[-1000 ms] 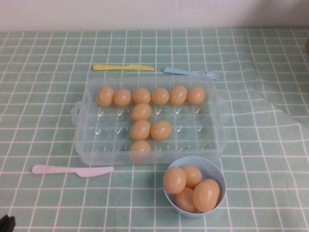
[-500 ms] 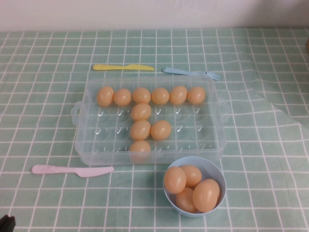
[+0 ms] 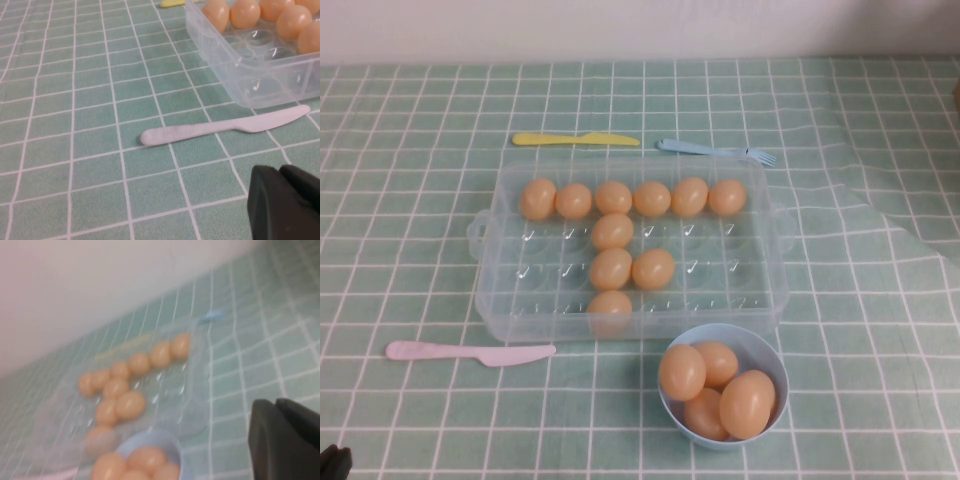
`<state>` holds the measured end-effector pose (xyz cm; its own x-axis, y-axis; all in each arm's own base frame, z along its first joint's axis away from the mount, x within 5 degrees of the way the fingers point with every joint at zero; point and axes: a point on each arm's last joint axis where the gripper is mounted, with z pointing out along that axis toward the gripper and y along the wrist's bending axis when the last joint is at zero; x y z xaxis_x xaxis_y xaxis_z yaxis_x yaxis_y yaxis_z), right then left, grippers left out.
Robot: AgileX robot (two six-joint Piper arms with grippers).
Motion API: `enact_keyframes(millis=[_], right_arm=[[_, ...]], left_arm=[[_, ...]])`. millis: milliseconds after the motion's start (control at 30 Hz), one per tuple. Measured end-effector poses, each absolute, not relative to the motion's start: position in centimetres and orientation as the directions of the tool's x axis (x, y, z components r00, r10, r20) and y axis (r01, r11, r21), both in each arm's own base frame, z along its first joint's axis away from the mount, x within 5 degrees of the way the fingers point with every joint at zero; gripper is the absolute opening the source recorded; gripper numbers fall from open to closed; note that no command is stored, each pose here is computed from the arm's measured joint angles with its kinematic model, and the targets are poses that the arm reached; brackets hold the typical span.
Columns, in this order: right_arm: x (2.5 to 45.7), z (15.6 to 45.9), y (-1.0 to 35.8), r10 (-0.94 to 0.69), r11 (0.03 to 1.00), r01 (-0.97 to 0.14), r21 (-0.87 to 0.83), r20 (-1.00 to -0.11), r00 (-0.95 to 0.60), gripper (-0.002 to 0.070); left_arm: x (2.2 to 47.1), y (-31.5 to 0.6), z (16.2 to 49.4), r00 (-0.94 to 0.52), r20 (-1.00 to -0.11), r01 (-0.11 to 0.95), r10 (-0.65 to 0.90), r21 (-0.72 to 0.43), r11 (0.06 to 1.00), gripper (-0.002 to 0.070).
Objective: Take an egg out of the egg box
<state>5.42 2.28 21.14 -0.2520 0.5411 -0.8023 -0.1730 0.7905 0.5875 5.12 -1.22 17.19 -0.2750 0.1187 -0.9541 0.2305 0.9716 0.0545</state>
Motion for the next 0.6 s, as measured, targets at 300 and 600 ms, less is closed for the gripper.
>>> enact_keyframes(millis=[300, 600], right_arm=[[8.7, 26.4, 4.3, 0.294, 0.844, -0.163, 0.512, -0.695, -0.656, -0.0018], [13.8, 29.1, 5.1, -0.005, 0.893, -0.263, 0.366, -0.576, -0.817, -0.0018]], left_arm=[[5.1, -1.2, 17.2, -0.275, -0.954, 0.230, 0.119, 0.054, 0.972, -0.0004], [5.1, -1.2, 17.2, -0.275, -0.954, 0.230, 0.119, 0.054, 0.972, -0.0004]])
